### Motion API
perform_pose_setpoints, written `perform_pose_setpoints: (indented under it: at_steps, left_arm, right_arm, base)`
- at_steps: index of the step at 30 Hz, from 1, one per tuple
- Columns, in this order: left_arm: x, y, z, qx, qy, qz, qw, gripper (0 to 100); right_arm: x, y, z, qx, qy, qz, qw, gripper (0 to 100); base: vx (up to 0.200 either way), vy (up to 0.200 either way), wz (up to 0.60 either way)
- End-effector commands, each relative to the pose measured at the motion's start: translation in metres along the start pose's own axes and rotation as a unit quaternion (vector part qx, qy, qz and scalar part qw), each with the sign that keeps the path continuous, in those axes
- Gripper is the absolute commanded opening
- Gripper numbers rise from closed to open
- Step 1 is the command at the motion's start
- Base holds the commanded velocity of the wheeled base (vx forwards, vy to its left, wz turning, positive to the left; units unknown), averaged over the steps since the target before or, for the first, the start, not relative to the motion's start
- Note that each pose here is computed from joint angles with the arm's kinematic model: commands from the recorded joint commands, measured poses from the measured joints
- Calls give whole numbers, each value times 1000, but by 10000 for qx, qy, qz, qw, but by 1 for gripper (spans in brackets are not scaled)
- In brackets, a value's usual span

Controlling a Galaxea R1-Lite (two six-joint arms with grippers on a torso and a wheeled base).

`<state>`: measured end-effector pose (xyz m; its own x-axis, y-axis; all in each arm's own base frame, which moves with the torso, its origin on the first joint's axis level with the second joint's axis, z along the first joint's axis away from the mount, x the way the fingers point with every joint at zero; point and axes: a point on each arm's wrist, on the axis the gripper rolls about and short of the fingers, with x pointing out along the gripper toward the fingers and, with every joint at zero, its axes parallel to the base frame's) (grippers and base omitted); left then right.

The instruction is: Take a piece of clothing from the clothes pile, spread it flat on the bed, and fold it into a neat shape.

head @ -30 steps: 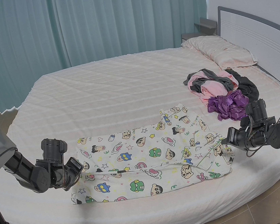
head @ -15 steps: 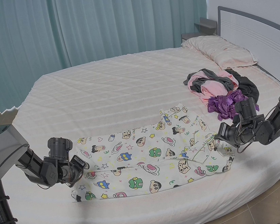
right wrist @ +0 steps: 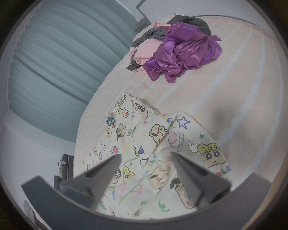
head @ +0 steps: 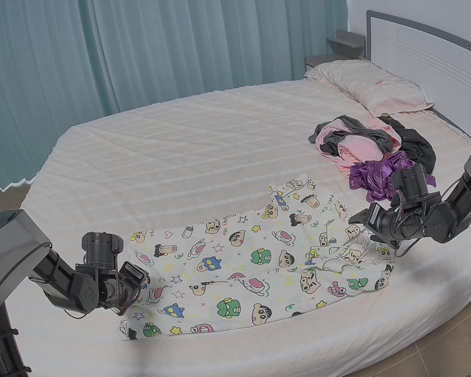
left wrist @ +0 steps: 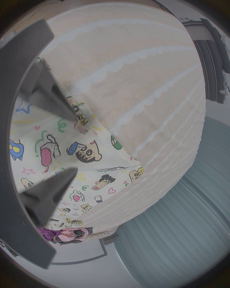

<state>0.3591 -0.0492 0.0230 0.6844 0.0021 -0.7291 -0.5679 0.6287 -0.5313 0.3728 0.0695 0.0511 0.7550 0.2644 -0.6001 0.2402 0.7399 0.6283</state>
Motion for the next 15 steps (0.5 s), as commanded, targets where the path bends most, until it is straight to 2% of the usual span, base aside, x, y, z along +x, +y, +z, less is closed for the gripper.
perform_pose_setpoints:
  at_steps: [1, 5, 7, 9, 11, 14, 15]
  left_arm:
    - [-9, 2, 6, -87, -79, -25, 9999, 100]
    - [-33, 9, 13, -173, -145, -101, 9997, 100]
    - [-50, 14, 13, -204, -77, -210, 9995, 100]
    - [-64, 16, 12, -324, 16, -342, 9989, 100]
    - [-75, 17, 12, -577, 55, -468, 9972, 100]
    - [-80, 17, 12, -669, 63, -506, 9965, 100]
    - [-86, 23, 8, -718, 162, -509, 9960, 100]
  right_arm:
    - [-14, 7, 5, 149, -99, 102, 9998, 100]
    - [-27, 18, 8, 718, -204, 268, 9969, 100]
    - [-30, 25, -1, 1053, -102, 312, 9939, 100]
    - [-27, 26, -13, 1171, -28, 193, 9929, 100]
    - [-19, 27, -27, 1114, -29, 0, 9938, 100]
    - [-15, 26, -31, 1088, -70, -93, 9940, 100]
    - [1, 20, -39, 1017, -201, -403, 9938, 100]
  base:
    - [0, 0, 0]
    - [0, 0, 0]
    - [0, 0, 0]
    - [0, 0, 0]
    - [0, 0, 0]
    - [0, 0, 0]
    - [0, 0, 0]
